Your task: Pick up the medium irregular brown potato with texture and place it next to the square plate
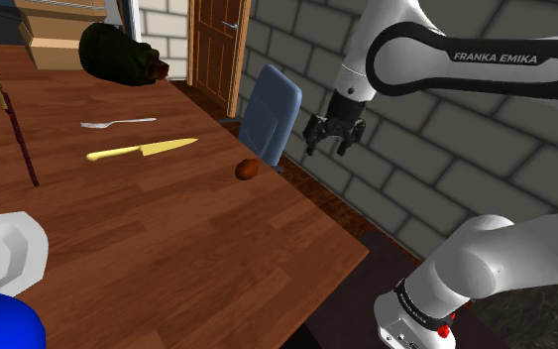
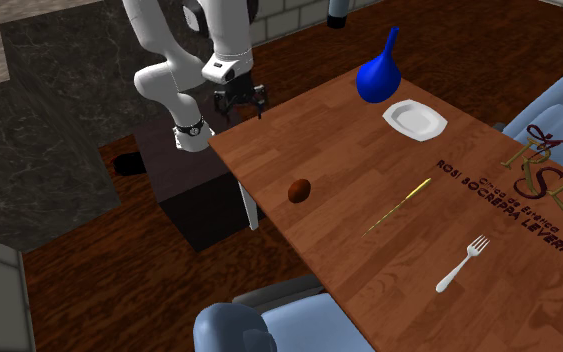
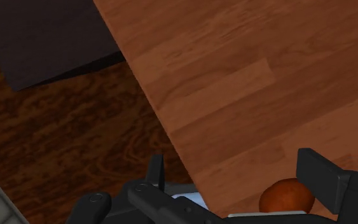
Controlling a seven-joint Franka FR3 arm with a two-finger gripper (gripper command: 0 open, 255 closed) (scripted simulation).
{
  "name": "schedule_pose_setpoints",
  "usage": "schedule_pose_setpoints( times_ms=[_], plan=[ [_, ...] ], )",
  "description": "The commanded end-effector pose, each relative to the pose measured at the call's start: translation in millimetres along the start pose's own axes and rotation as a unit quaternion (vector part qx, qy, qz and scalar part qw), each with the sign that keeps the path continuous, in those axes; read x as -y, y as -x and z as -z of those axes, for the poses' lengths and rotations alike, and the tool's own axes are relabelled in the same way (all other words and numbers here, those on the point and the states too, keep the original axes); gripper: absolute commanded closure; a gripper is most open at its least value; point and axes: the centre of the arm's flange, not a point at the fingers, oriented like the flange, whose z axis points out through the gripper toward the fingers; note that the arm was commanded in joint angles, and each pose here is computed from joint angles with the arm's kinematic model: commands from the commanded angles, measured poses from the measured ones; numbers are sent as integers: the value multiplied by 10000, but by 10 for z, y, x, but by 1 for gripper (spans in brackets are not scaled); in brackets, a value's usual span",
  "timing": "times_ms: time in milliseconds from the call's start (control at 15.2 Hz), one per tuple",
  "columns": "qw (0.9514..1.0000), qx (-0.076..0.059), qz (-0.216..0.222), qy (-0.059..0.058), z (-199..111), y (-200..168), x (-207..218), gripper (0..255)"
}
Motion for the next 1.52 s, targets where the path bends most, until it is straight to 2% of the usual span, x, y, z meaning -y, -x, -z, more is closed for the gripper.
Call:
schedule_pose_setpoints(
  times_ms=[0, 264, 528, 792, 1122, 1452],
  plan=[
    [9996, -76, -261, -11, -174, -51, 196, 0],
    [9970, -210, -744, -9, -482, -259, 551, 0],
    [9919, -344, -1224, -8, -784, -509, 883, 0],
    [9843, -476, -1702, -6, -1079, -797, 1189, 0],
    [9713, -640, -2292, -4, -1435, -1207, 1529, 0],
    [9707, -646, -2313, -4, -1657, -1249, 1534, 0]
  ],
)
